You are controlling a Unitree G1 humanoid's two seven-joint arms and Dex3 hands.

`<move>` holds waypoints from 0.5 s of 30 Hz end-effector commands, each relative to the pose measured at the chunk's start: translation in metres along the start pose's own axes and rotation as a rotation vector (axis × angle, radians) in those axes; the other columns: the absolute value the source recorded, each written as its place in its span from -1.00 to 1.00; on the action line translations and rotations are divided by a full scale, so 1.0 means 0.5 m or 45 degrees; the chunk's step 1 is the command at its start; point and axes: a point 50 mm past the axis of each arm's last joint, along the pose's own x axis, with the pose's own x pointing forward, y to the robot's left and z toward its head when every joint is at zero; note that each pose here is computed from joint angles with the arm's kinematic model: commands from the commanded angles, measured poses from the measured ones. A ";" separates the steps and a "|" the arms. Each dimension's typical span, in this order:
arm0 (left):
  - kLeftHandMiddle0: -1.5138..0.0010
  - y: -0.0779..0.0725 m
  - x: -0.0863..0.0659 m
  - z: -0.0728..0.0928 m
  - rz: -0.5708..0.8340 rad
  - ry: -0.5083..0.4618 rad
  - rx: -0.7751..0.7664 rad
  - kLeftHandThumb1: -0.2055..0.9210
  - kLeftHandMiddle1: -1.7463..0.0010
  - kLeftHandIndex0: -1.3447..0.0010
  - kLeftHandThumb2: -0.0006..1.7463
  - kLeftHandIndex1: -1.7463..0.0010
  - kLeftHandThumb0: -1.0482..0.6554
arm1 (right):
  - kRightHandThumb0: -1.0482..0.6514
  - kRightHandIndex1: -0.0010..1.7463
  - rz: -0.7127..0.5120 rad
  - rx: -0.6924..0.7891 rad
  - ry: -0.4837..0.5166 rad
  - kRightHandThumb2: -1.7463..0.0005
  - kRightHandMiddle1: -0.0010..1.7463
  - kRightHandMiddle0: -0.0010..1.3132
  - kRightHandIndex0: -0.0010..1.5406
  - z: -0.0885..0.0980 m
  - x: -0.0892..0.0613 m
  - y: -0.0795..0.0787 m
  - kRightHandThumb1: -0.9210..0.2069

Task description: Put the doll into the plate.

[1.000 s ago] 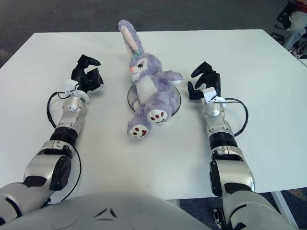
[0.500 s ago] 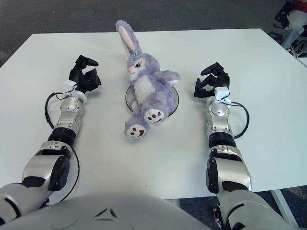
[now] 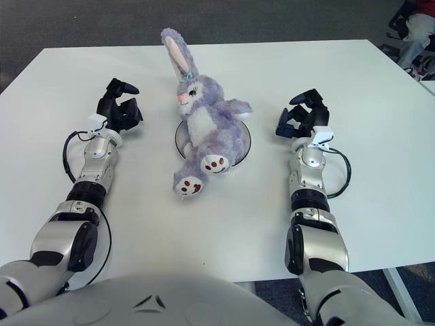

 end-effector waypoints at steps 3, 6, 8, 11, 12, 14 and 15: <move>-0.38 0.005 -0.076 -0.077 0.018 0.218 -0.026 0.34 -1.00 0.36 0.17 -1.00 -0.25 | 0.22 0.99 -0.022 0.121 0.128 -0.97 1.00 -0.03 0.15 -0.058 -0.088 0.006 0.69; -0.38 0.008 -0.076 -0.075 0.013 0.214 -0.024 0.34 -1.00 0.35 0.17 -1.00 -0.25 | 0.22 1.00 0.015 0.172 0.091 -0.99 0.99 0.00 0.17 -0.050 -0.092 0.013 0.73; -0.38 0.010 -0.076 -0.075 0.011 0.215 -0.025 0.34 -1.00 0.36 0.17 -1.00 -0.25 | 0.22 1.00 0.036 0.194 0.079 -1.00 0.97 0.02 0.17 -0.046 -0.096 0.017 0.74; -0.37 0.012 -0.077 -0.073 0.013 0.216 -0.032 0.35 -1.00 0.36 0.17 -1.00 -0.25 | 0.22 1.00 0.060 0.208 0.073 -1.00 0.95 0.04 0.18 -0.043 -0.102 0.020 0.76; -0.37 0.012 -0.077 -0.073 0.014 0.216 -0.033 0.35 -1.00 0.36 0.17 -1.00 -0.25 | 0.22 1.00 0.065 0.210 0.074 -1.00 0.95 0.05 0.18 -0.042 -0.103 0.021 0.76; -0.37 0.012 -0.077 -0.072 0.016 0.215 -0.036 0.35 -1.00 0.36 0.16 -1.00 -0.25 | 0.22 1.00 0.073 0.214 0.077 -1.00 0.94 0.06 0.18 -0.042 -0.104 0.021 0.77; -0.37 0.012 -0.077 -0.071 0.020 0.215 -0.038 0.35 -1.00 0.36 0.16 -1.00 -0.25 | 0.22 1.00 0.082 0.214 0.084 -1.00 0.93 0.07 0.18 -0.042 -0.105 0.021 0.77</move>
